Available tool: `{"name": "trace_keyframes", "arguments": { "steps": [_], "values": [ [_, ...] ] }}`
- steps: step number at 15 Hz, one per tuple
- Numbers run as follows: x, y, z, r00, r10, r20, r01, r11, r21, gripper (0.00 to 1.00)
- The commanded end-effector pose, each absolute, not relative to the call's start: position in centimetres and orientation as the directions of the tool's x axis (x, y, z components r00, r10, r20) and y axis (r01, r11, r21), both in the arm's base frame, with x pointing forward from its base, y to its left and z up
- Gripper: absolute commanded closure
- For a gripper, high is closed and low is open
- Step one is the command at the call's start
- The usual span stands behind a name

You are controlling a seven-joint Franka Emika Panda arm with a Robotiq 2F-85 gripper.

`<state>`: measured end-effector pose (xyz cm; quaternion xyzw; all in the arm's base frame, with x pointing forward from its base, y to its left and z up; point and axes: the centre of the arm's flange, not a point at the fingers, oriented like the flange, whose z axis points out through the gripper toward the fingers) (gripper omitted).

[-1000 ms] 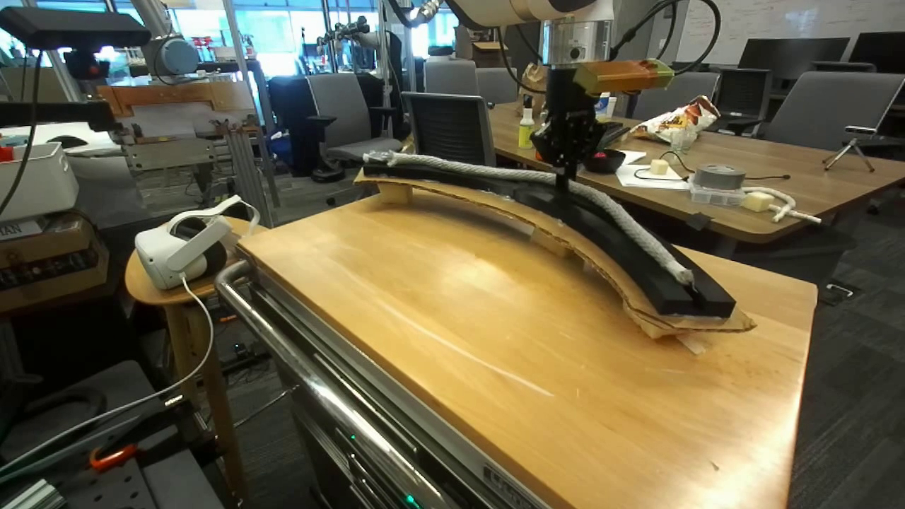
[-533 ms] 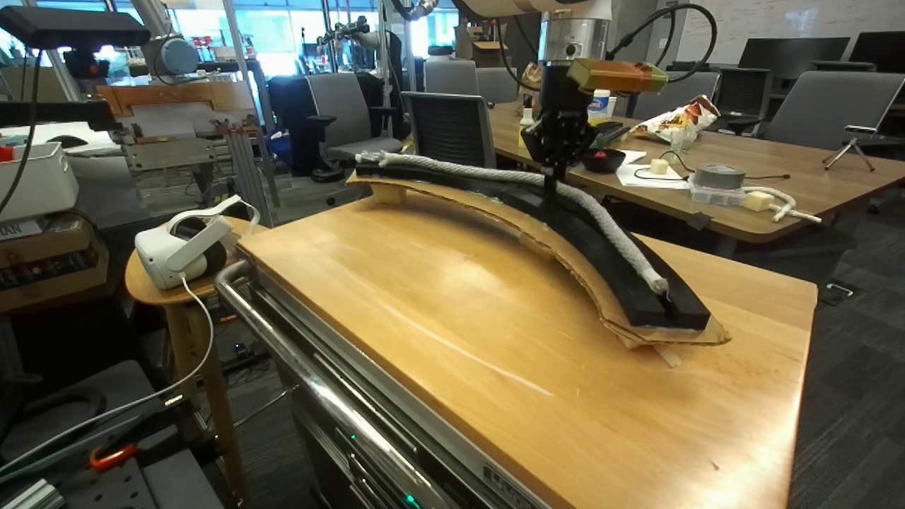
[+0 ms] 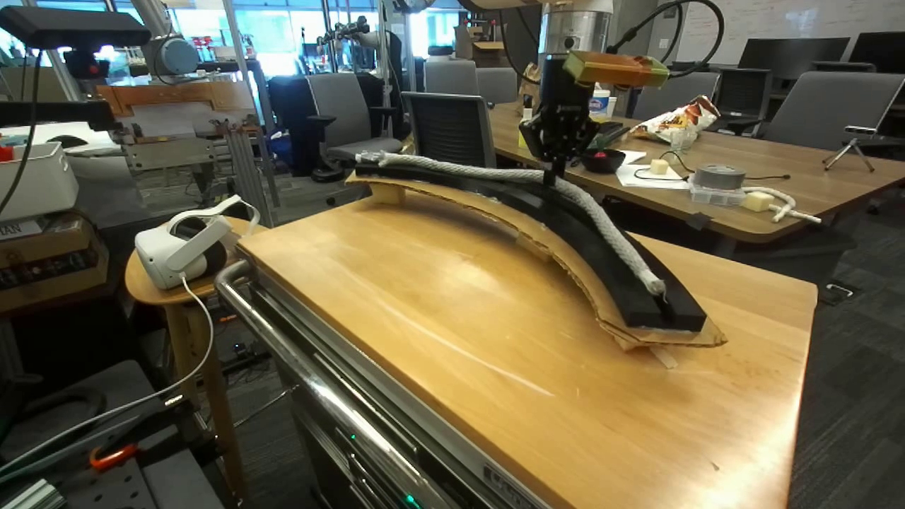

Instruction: Put the white rope on the black board

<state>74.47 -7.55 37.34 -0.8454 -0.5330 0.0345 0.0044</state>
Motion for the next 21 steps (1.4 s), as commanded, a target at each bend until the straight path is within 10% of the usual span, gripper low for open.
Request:
{"name": "trace_keyframes", "arguments": {
  "steps": [1, 21],
  "values": [
    [73.0, -6.5, 40.2, 0.448, 0.892, -0.062, 0.892, -0.451, -0.035, 0.97],
    [73.8, -10.0, 36.5, 0.599, 0.793, 0.113, 0.797, -0.577, -0.178, 0.97]
  ]
}}
